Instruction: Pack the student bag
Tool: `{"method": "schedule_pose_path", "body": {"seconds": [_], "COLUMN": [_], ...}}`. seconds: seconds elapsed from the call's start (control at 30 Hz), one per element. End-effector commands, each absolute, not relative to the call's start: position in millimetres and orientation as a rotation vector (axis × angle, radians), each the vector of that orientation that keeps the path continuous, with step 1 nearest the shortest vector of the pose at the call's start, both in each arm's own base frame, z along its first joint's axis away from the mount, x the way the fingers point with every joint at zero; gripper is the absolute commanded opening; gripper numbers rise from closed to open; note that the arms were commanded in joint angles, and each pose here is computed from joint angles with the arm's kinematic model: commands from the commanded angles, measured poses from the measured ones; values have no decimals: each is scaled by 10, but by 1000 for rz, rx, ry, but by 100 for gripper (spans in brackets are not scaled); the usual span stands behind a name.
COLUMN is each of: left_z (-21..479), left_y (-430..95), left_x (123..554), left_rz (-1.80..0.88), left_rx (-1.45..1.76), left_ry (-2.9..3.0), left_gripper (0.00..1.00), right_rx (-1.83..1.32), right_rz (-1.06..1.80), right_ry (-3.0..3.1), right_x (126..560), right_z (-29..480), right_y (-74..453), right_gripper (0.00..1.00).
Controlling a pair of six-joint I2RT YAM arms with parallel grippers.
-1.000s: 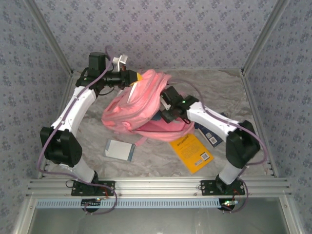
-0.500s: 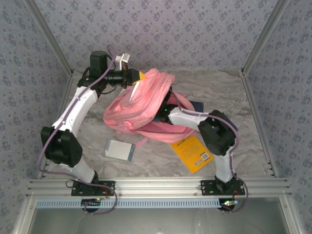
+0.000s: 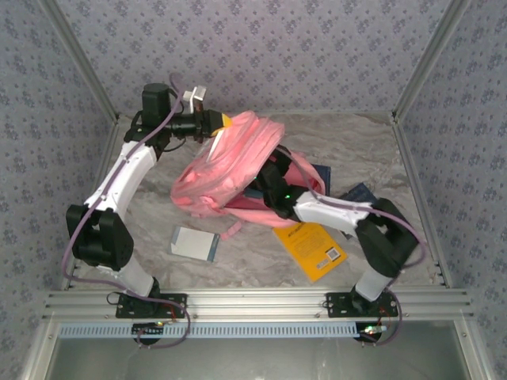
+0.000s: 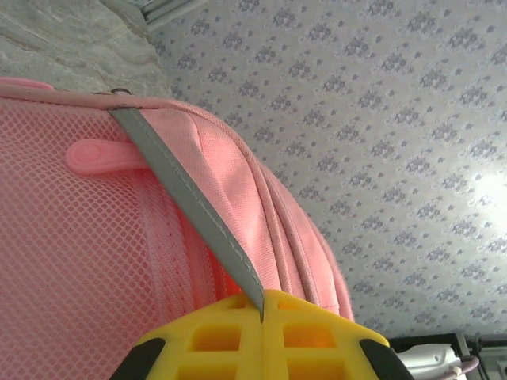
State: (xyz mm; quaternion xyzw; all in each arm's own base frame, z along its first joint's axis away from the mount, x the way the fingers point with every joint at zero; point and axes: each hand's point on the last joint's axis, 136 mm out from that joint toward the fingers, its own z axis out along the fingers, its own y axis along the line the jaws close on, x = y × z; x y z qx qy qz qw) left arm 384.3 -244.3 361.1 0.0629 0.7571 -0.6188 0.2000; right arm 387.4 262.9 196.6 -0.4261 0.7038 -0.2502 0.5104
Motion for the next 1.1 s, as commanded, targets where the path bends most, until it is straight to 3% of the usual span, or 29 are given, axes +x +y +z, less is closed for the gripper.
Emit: {"method": "schedule_pose_path", "body": {"seconds": [0.0,0.17,0.33,0.57,0.77,1.07], "left_z": [4108,4084,3983,3757,3571,2938], "left_y": [-2382,-2355,-2258,-2001,-1921,-1874], "left_x": [3806,3806,3834,4108,4394,4550], "left_rz": [-1724,-1723,-1667,-1470,-1329,-1271], "left_rx": [330,321,277,107,54,-60], "left_ry": [1916,1913,1943,2027,2086,2225], "left_gripper": [0,0,0,0,0,0], "right_rx": [-964,-825,-586,-550,-670,-1163], "right_rz": [-402,-273,2,127,338,342], "right_ry": [1752,1767,1852,1980,2171,2232], "right_x": [3627,3365,3120,2836,2513,1975], "right_z": [1993,2209,2423,2436,2210,1591], "right_y": [2591,2409,2169,2032,2420,3587], "right_gripper": [100,96,83,78,78,87]}}
